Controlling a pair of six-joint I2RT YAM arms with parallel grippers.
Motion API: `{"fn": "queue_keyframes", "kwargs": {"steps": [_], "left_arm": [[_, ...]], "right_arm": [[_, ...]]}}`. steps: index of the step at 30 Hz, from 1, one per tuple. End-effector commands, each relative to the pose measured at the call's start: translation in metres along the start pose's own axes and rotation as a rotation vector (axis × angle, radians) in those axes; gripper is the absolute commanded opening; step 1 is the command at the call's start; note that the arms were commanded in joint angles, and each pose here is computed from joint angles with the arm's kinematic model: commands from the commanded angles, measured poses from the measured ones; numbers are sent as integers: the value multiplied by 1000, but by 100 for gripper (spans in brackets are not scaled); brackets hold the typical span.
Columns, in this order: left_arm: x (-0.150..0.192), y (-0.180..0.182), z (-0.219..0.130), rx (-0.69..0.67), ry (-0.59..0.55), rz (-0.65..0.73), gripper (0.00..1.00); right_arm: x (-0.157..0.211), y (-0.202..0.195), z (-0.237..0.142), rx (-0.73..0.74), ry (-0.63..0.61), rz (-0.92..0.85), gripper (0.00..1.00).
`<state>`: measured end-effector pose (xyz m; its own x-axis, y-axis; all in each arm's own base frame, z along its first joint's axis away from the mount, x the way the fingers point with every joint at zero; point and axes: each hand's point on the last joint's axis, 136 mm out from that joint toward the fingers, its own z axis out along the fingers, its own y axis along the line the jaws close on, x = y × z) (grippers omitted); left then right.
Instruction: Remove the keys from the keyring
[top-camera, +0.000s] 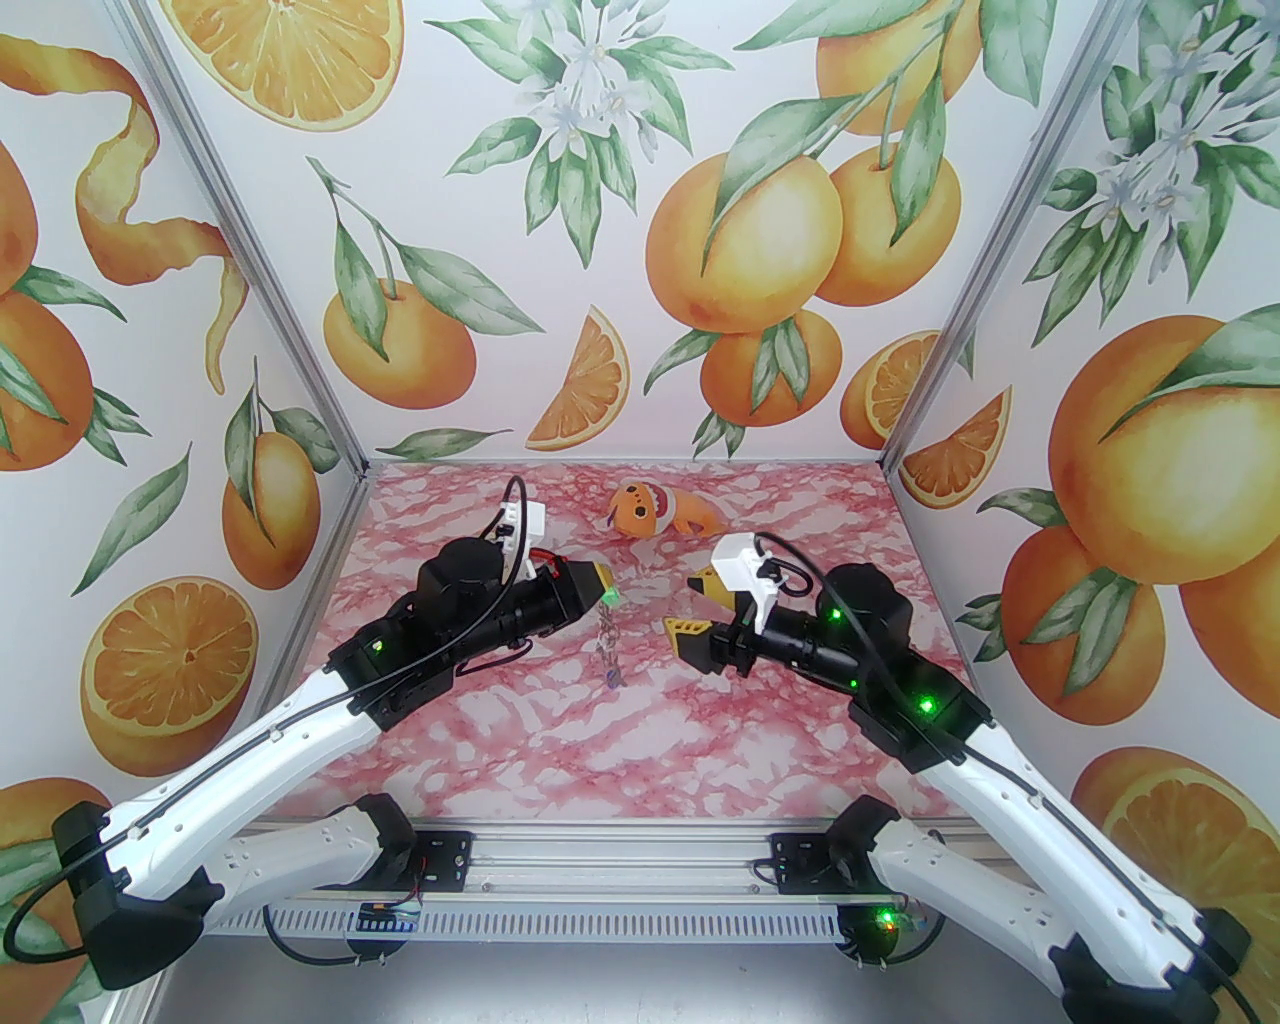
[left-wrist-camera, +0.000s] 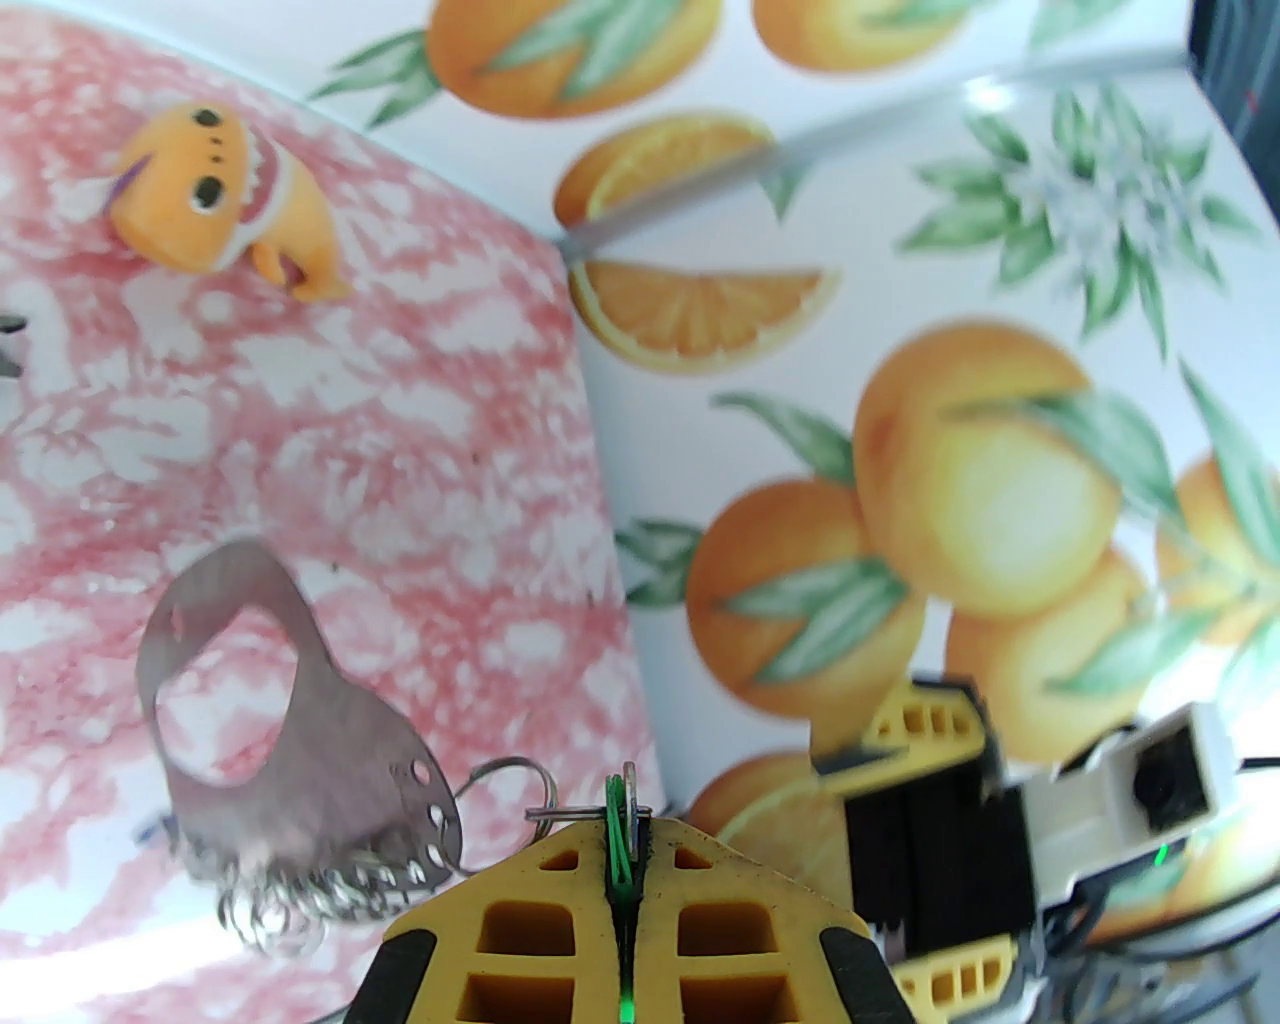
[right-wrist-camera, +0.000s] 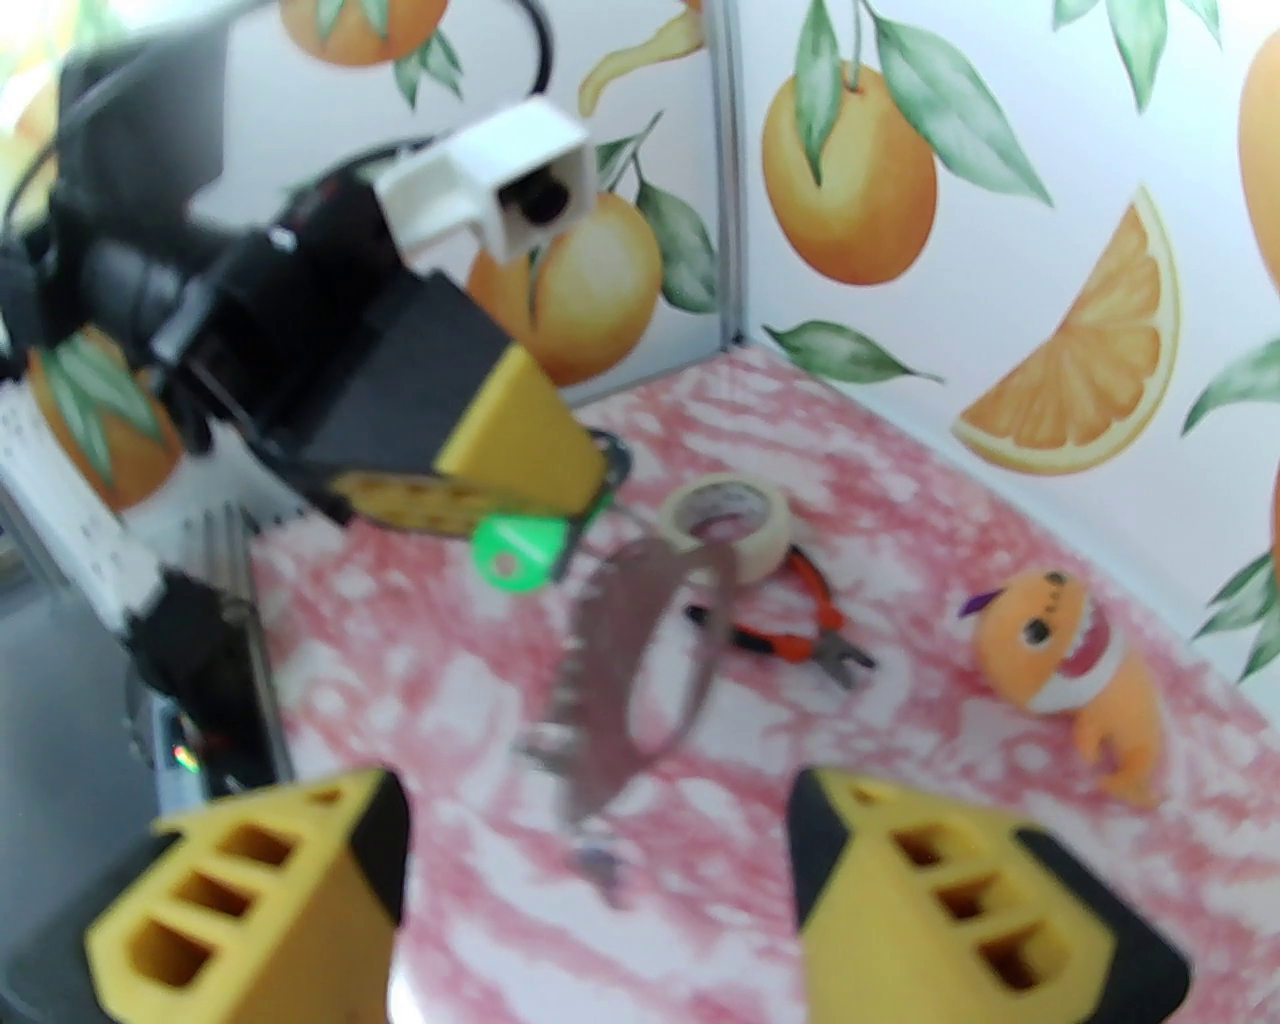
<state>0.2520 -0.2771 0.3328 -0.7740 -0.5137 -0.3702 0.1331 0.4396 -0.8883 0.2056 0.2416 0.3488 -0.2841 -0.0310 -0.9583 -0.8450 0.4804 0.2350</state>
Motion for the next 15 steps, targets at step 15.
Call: {"fn": "queue_keyframes", "kwargs": {"steps": [15], "left_arm": [[-28,-34,15,202,-172,-161,0]], "right_arm": [[-23,-6,35,-174,-188,1134,65]]}}
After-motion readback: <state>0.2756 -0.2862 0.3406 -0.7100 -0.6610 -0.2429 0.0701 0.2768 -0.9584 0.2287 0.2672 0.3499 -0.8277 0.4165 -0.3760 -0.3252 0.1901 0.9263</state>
